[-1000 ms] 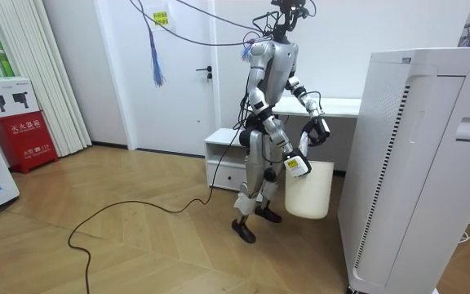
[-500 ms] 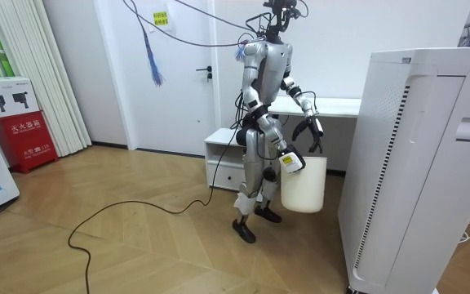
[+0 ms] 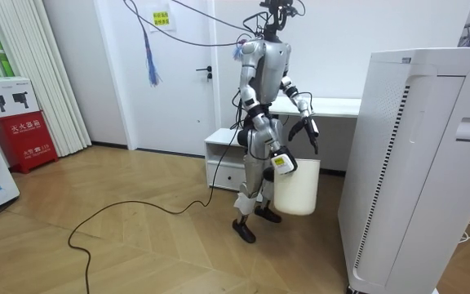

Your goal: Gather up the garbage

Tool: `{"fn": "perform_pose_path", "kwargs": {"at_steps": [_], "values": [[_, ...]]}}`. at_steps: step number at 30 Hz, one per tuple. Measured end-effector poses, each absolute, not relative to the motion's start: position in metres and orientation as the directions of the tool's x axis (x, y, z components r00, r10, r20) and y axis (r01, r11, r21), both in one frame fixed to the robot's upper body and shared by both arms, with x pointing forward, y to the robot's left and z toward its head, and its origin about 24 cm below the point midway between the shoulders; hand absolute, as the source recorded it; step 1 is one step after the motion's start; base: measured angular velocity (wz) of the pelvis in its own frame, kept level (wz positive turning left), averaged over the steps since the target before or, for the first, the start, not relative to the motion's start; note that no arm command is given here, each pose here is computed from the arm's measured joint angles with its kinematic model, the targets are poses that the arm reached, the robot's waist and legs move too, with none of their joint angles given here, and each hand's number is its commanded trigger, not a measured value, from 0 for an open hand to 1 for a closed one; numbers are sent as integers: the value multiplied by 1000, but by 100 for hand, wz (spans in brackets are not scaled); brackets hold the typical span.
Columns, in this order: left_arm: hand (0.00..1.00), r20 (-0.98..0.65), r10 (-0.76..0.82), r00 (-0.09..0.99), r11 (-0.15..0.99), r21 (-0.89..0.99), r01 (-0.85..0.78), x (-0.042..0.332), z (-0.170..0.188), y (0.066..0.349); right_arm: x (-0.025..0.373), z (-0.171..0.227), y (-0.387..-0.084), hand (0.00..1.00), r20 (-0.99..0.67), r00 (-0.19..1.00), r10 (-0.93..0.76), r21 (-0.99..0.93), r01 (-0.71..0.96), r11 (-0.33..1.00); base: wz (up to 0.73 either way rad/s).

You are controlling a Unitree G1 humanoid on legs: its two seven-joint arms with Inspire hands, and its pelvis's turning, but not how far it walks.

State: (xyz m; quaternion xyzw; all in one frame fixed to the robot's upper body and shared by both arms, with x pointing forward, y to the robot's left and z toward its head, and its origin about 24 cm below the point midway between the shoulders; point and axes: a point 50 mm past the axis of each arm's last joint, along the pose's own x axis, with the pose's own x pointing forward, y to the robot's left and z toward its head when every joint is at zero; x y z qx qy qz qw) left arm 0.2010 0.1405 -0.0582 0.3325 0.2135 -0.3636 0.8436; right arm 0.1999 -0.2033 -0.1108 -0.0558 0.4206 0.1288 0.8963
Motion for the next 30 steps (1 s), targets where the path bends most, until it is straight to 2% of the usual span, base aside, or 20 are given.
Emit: {"fn": "perform_pose_path", "kwargs": {"at_steps": [7,15,22,26,30], "values": [[0,-648,-398,649,603,348,718,175,-78,151,152,-132,-210,100,-833,529,161,32,-245,969,-1],[0,-740,-281,611,673,303,675,142,-106,173,118,-143,-218,100,-867,483,126,42,-180,983,-1],[0,-809,-111,577,856,217,470,105,-131,202,99,-150,-233,100,-892,451,38,1,-81,997,-4],[0,-828,-50,558,913,188,362,92,-138,212,90,-153,-237,100,-904,427,-15,-24,-16,1000,-2],[0,-864,41,502,972,151,180,75,-149,221,75,-157,-245,100,-923,378,-72,-43,84,996,-11]]}}
